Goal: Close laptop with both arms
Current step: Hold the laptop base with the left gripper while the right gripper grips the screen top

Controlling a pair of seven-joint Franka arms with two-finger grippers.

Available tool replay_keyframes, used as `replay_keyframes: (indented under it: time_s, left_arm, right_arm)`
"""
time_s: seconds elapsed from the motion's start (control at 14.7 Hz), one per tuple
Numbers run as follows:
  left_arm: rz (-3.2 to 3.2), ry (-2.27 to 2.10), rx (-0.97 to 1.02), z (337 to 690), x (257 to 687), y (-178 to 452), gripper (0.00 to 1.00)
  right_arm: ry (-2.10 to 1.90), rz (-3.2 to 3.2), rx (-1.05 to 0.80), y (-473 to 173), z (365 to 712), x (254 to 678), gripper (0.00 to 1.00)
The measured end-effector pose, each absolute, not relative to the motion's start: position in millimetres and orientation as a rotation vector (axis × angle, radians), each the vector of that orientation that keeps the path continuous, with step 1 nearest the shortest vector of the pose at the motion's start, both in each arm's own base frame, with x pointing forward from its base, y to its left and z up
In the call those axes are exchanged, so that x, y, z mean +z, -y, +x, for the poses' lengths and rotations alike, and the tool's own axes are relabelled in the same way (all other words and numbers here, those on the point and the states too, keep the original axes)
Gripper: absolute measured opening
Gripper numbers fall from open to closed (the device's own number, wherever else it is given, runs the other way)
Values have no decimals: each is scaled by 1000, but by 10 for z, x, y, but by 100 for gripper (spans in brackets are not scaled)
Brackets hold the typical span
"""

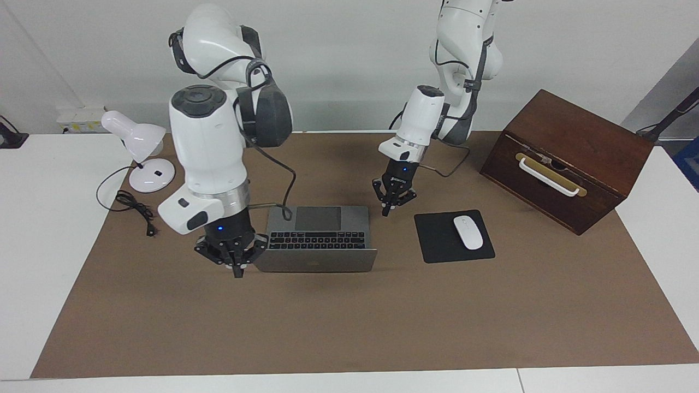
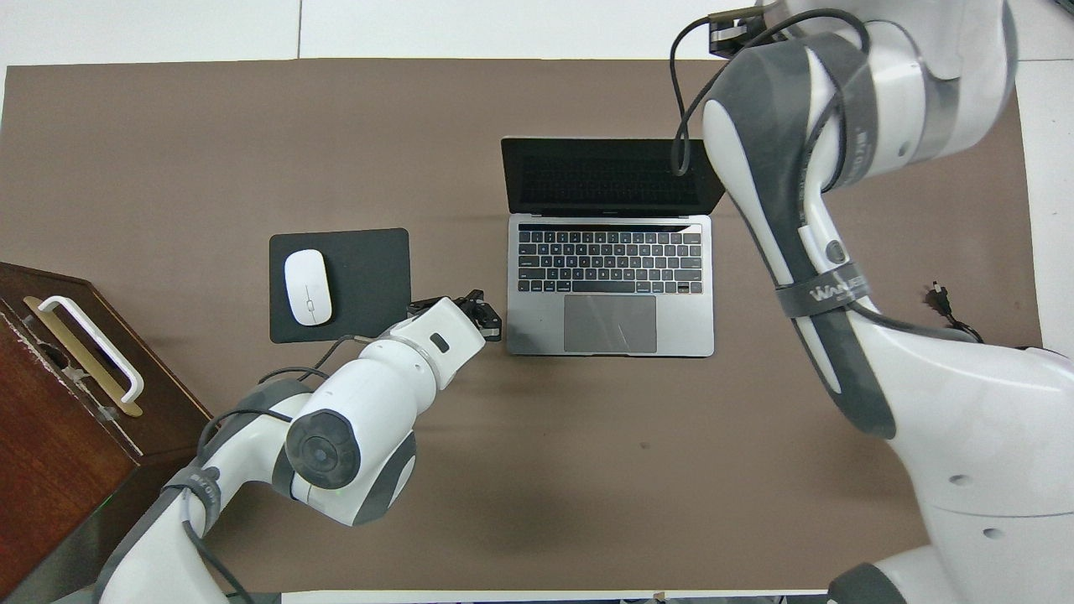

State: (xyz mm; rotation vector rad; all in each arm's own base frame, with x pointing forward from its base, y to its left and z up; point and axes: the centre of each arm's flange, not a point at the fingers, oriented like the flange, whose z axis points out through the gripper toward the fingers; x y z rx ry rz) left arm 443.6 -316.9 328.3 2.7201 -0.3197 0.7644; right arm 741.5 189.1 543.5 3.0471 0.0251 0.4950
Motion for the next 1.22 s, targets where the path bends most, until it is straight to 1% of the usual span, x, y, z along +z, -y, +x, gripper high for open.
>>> replay_keyframes:
  time_s: [0.2,0.41,0.61,0.82,1.22]
  left_arm:
    - [2672,358,826,4342,2916,3321,1]
    - [2644,380,858,4272,2722,3402,1]
    - [2635,384,865,4259,2724,3425,1]
    - [2634,390,863,4232,2713,3436,1]
    - [2600,434,882,4020,2664,3506,1]
  right_arm:
    - [-31,3053,532,-2219,7362,5436,1]
    - [-31,3048,553,-2472,7305,5419,1]
    - [-13,3060,566,-2627,7290,5354,1]
    - [10,3066,581,-2641,7321,5302,1]
    - [34,3115,562,-2657,7381,5140,1]
